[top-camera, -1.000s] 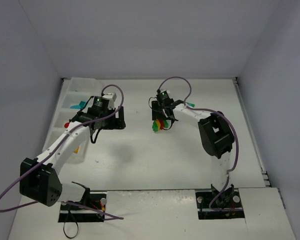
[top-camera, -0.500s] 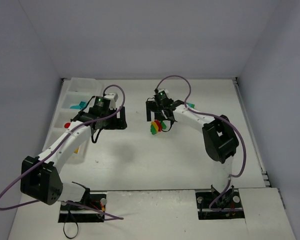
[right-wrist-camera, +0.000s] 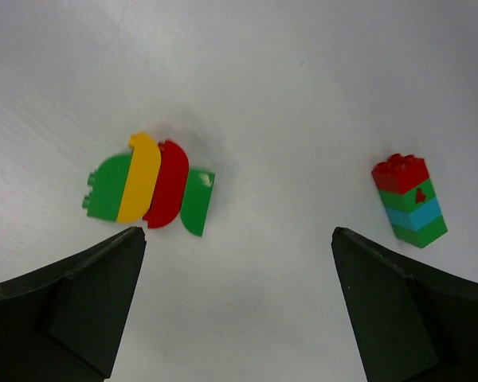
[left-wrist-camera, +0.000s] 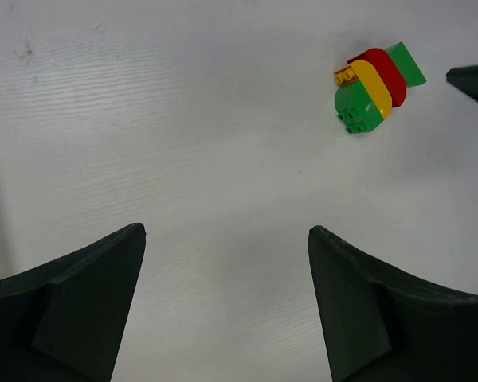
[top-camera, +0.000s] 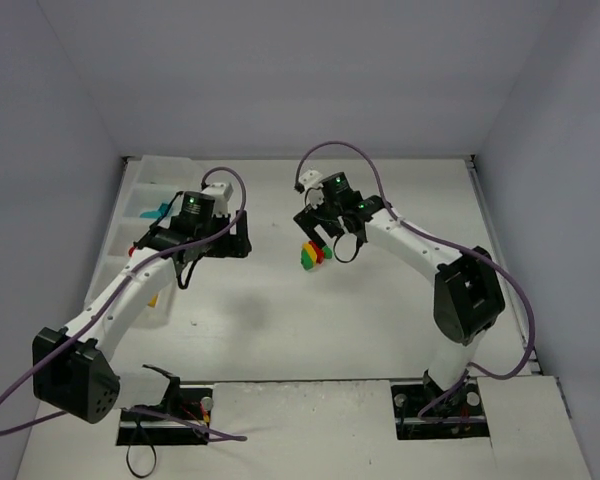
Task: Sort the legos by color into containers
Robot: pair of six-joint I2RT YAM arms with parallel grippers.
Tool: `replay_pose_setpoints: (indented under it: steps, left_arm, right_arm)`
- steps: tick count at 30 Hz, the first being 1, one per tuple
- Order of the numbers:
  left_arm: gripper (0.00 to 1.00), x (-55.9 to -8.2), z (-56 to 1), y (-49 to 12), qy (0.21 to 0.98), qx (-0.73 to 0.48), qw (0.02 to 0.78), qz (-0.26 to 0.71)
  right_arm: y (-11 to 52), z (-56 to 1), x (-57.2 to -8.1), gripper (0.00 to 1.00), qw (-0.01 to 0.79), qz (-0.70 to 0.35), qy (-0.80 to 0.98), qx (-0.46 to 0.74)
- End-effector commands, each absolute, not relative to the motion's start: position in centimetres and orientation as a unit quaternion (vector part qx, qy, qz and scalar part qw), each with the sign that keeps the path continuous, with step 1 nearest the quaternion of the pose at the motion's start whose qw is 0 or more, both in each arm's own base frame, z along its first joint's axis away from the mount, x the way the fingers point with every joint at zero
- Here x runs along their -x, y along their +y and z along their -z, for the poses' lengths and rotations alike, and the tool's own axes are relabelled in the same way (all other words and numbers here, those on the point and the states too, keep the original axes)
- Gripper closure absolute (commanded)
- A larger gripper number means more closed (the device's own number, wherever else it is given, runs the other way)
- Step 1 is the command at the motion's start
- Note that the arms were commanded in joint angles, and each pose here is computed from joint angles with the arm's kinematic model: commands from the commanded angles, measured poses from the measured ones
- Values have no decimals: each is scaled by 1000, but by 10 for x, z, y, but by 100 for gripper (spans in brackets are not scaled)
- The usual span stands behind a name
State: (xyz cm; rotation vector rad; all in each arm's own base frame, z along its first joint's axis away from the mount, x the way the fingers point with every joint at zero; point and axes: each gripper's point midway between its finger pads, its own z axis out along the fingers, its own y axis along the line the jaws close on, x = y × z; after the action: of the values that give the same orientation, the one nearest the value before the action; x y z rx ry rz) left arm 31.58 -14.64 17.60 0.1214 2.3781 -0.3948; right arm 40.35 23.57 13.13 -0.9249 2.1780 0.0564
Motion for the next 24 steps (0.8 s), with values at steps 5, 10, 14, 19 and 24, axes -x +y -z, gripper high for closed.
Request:
replay_pose_setpoints:
  steps: [5, 10, 14, 19, 24]
  left_arm:
    - [23, -321, -206, -144, 898, -56, 409, 153]
    - [23, -317, -199, -143, 901, -53, 403, 152]
    - [23, -315, -199, -142, 901, -52, 402, 152]
    - [23, -313, -200, -140, 902, -52, 402, 149]
    - [23, -311, -198, -135, 904, -50, 402, 138]
  right_arm:
    - [229, -99, -366, 0, 303, -2, 828, 472]
    - [236, -71, -357, 0, 271, 7, 829, 490]
    - [250, -50, -361, 0, 256, 4, 839, 481]
    - [267, -25, -369, 0, 255, 30, 849, 462]
    - [298, -35, -371, 0, 287, -8, 859, 424]
